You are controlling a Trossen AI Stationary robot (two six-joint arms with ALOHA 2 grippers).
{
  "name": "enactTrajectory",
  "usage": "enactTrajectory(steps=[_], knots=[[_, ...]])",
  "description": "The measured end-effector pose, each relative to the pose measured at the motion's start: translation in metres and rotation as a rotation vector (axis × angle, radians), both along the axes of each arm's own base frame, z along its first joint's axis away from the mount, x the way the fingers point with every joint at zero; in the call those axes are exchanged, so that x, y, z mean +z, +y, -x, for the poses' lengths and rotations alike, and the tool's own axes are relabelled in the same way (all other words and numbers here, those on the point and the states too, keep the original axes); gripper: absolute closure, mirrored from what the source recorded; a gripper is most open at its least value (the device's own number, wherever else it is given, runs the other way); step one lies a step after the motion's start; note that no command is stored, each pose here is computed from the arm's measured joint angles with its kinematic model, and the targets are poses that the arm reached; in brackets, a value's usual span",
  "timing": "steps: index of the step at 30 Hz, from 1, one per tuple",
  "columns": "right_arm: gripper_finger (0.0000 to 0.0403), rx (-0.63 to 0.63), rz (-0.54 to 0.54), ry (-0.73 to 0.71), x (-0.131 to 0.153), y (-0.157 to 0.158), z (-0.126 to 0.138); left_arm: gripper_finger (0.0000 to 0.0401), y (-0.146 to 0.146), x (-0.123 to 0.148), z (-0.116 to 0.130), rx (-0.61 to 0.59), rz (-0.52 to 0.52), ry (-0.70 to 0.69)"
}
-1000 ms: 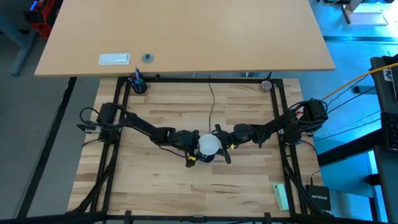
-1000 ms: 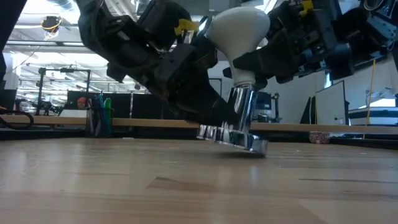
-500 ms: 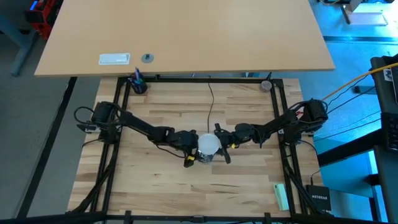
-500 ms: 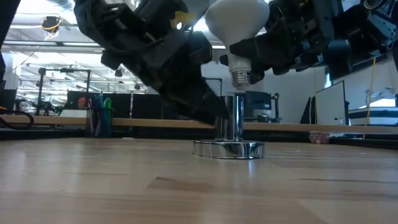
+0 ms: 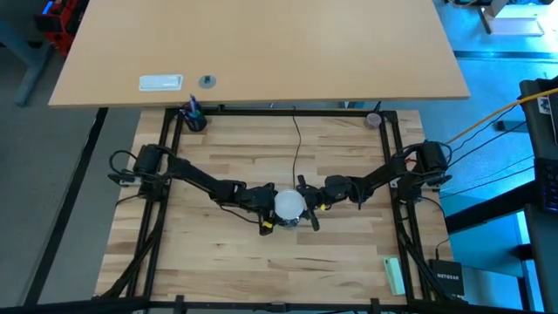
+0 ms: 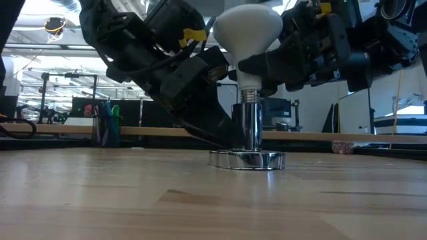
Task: Screw lightbulb
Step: Insert the lightbulb into the lamp
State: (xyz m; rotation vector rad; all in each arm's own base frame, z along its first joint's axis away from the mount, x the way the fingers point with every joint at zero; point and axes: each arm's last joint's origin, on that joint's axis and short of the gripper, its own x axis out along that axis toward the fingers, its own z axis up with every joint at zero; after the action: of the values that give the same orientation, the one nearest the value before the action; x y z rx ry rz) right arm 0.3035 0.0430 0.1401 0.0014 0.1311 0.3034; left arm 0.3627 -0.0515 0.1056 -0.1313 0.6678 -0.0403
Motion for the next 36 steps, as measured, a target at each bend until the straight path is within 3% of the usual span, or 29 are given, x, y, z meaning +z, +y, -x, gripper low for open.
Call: enactTrajectory(steps=[12, 24, 36], knots=[[0.0242, 0.081, 0.041, -0.049, -0.013, -0.001, -0.003, 0.0141, -0.002, -0.002, 0.000, -0.008, -0.002, 0.002], [0.0242, 0.228, 0.010, -0.051, -0.018, -0.045, -0.004, 0.0141, -0.004, -0.002, 0.001, -0.059, -0.022, -0.001], [0.0242, 0.272, 0.019, 0.039, -0.020, -0.037, -0.016, 0.0141, -0.002, -0.003, 0.001, -0.058, -0.017, -0.002]])
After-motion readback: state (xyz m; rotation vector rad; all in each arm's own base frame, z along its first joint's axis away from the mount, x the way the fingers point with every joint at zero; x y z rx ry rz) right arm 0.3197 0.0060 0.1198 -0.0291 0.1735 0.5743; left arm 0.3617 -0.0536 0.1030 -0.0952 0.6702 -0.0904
